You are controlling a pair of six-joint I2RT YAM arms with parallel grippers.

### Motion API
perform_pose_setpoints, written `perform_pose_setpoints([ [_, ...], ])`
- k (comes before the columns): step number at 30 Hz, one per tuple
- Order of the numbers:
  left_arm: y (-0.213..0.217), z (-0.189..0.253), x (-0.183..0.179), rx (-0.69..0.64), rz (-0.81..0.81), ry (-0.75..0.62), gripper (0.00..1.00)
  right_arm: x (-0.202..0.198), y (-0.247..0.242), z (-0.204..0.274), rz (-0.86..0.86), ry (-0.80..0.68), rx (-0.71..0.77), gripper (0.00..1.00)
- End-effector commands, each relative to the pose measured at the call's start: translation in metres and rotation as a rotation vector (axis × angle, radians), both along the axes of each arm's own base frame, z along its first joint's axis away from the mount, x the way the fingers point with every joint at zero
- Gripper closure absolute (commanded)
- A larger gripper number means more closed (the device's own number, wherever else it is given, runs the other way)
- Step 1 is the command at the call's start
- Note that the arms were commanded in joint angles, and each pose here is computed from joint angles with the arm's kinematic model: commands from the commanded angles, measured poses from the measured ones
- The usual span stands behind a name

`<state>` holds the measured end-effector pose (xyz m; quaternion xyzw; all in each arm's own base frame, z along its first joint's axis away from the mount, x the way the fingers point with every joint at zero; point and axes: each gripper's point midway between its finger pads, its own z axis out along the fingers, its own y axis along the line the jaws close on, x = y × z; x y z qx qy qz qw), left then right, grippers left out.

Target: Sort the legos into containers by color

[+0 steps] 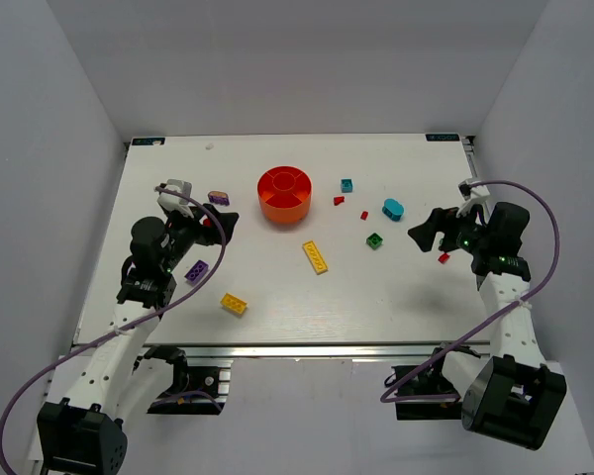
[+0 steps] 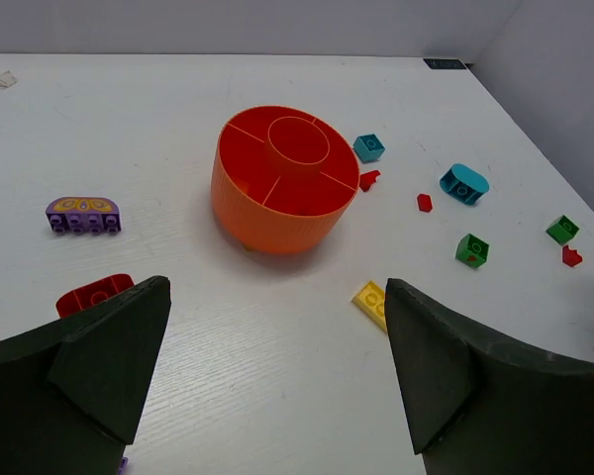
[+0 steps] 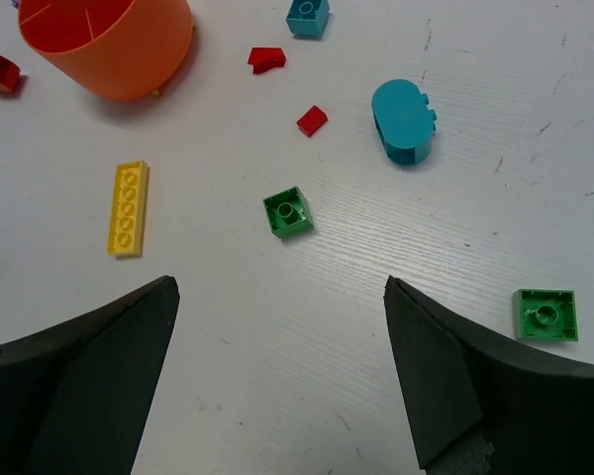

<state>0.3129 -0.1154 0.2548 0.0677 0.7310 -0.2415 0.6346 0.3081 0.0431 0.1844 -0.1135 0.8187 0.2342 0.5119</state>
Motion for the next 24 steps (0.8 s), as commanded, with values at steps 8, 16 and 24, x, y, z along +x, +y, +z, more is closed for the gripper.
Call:
perform_pose_setpoints([
  [8,-0.005,0.003,-0.001,-0.009,-0.026,-0.010,0.02,-0.021,0.023,0.007,0.232,-0.152,-0.068,0.11],
  [16,-0.008,-0.009,0.007,0.001,-0.037,0.059,0.19,-0.043,0.046,0.003,0.493,-0.286,-0.158,0.11],
  [24,-0.005,-0.020,0.014,0.021,-0.015,0.114,0.71,-0.050,0.057,0.001,0.563,-0.230,-0.101,0.41],
])
